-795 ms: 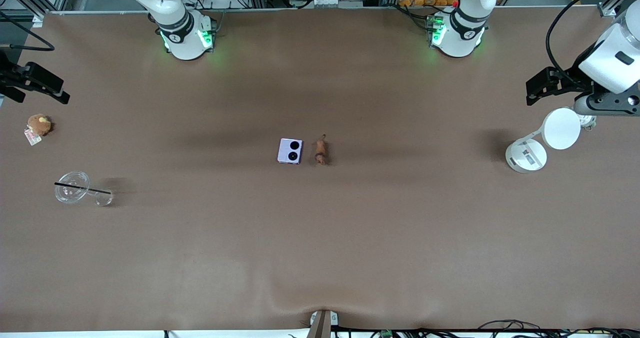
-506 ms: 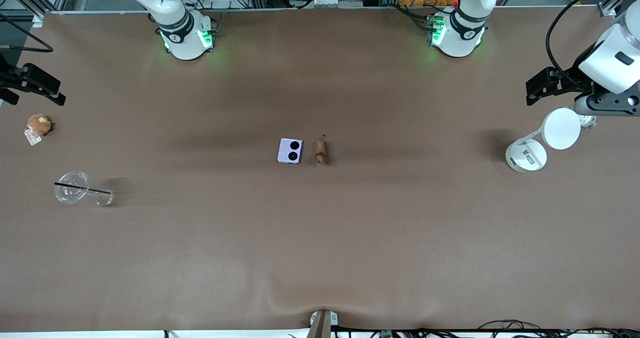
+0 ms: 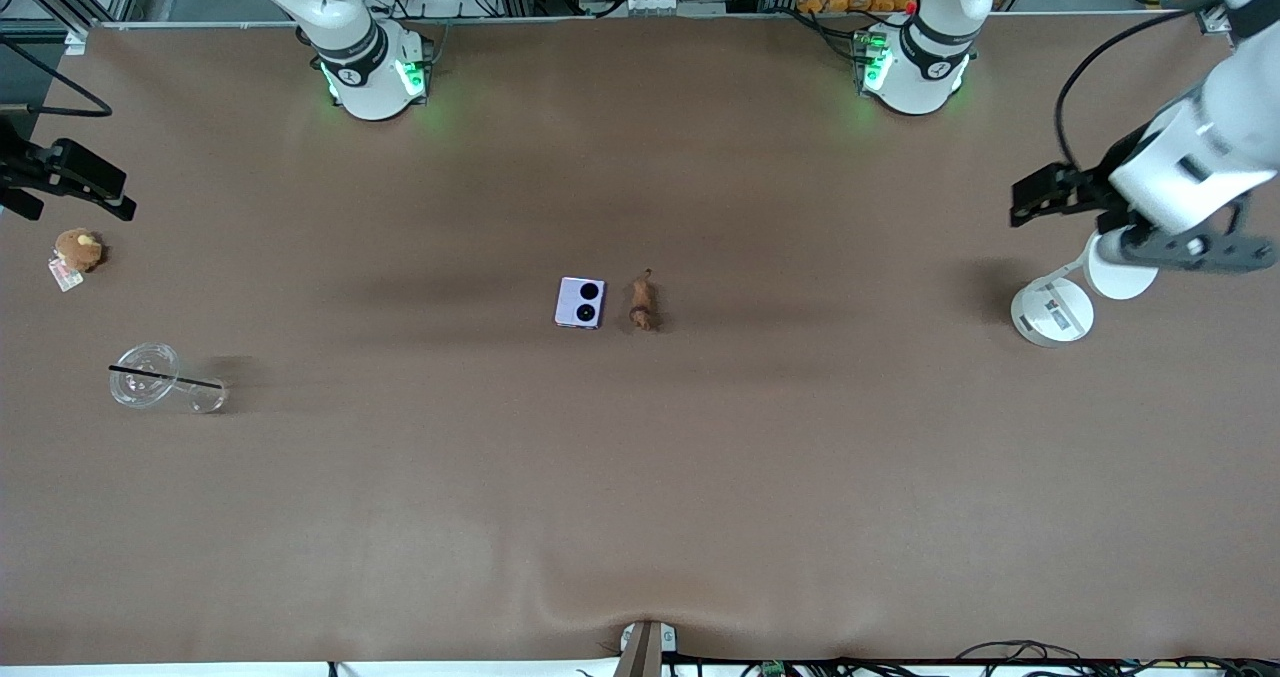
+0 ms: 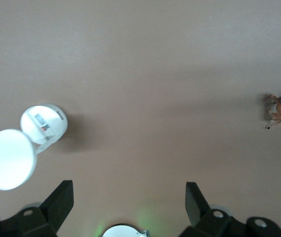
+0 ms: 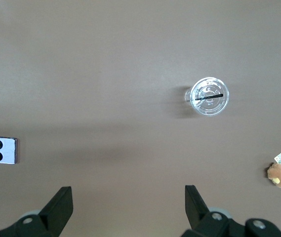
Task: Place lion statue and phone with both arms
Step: 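Reach the left gripper toward the brown lion statue, then lower the left gripper over the lion statue and close it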
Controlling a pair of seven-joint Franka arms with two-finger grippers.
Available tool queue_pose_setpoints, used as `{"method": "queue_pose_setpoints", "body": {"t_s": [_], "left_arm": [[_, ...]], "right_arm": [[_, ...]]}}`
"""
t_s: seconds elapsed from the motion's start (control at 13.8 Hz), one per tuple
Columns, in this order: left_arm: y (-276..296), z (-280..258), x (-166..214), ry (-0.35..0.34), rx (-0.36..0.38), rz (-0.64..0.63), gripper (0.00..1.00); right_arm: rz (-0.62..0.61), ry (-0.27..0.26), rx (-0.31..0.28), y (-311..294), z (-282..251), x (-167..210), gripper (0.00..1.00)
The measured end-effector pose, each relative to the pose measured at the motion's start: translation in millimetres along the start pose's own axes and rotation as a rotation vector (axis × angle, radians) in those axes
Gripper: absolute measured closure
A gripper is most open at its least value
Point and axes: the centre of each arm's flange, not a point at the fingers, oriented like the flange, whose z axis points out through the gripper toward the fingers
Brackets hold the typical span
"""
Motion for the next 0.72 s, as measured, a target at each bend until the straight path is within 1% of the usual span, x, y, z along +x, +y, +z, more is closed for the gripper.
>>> {"method": "queue_pose_setpoints", "body": {"t_s": [0.14, 0.29, 0.58, 0.72], "left_arm": [[33.3, 29.6, 16.4, -0.033, -0.007, 0.019, 0.0], [78.5, 59.5, 29.4, -0.046, -0.005, 0.025, 0.0], [176.3, 108.2, 37.9, -0.015, -0.007, 0.025, 0.0], [211.2, 131.7, 41.3, 0.005, -0.016, -0.019, 0.0]], "right_arm": [[0.001, 0.01, 0.0, 0.5, 0.5, 2.2, 0.0], [0.0, 0.017, -0.001, 0.3, 2.9, 5.7, 0.0], [-0.002, 0.004, 0.0, -0.9, 10.7, 9.8, 0.0], [-0.001, 0.001, 0.0, -0.7, 11.9, 10.0, 0.0]]}}
